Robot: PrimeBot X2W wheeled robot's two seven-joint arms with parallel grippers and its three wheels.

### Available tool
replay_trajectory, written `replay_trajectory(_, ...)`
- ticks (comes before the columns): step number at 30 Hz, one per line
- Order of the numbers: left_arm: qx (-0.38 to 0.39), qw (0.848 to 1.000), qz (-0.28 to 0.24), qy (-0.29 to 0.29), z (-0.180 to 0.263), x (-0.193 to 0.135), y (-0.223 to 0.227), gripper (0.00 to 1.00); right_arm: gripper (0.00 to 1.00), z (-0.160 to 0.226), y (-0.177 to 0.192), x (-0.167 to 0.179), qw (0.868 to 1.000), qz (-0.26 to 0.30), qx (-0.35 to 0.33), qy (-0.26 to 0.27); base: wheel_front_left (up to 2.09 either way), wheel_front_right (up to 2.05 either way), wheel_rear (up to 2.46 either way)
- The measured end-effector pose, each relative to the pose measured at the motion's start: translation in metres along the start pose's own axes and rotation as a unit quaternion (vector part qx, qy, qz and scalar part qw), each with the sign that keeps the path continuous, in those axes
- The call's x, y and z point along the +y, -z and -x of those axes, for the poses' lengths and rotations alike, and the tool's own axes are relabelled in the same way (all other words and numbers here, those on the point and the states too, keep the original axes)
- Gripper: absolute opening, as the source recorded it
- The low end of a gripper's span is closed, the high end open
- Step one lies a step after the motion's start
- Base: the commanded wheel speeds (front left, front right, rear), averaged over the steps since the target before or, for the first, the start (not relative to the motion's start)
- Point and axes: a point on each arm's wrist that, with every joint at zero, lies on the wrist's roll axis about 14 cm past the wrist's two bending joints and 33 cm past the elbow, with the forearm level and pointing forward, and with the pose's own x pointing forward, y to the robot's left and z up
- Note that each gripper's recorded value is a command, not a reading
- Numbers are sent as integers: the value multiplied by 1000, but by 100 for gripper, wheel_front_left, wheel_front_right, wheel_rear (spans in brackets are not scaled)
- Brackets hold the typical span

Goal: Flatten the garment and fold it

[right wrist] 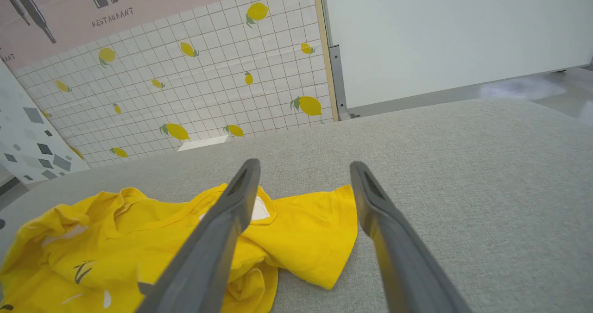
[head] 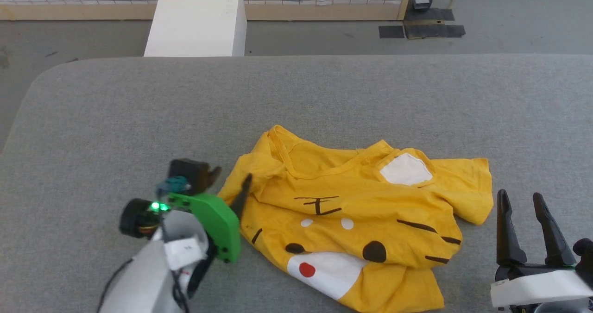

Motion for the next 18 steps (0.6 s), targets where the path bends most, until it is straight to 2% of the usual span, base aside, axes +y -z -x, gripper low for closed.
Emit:
replay_trajectory(3, 3, 999, 20, -37, 3, 27, -1, 100, 100, -1, 1, 2, 1000, 0, 3, -3, 0, 0, 0)
replay_trajectory(7, 52, 996, 34, -61, 3, 49, 27, 100, 100, -2, 4, 3, 1000, 3, 8, -5, 0, 0, 0)
replay_trajectory(10, 75, 993, 77, -46, -5, 43, 39, 100, 100, -2, 4, 0, 1000, 8, 12, -1, 0, 0, 0)
replay_trajectory(18, 139, 986, 93, -15, -23, 26, 63, 100, 100, 1, 5, -9, 1000, 13, 17, 14, 0, 0, 0)
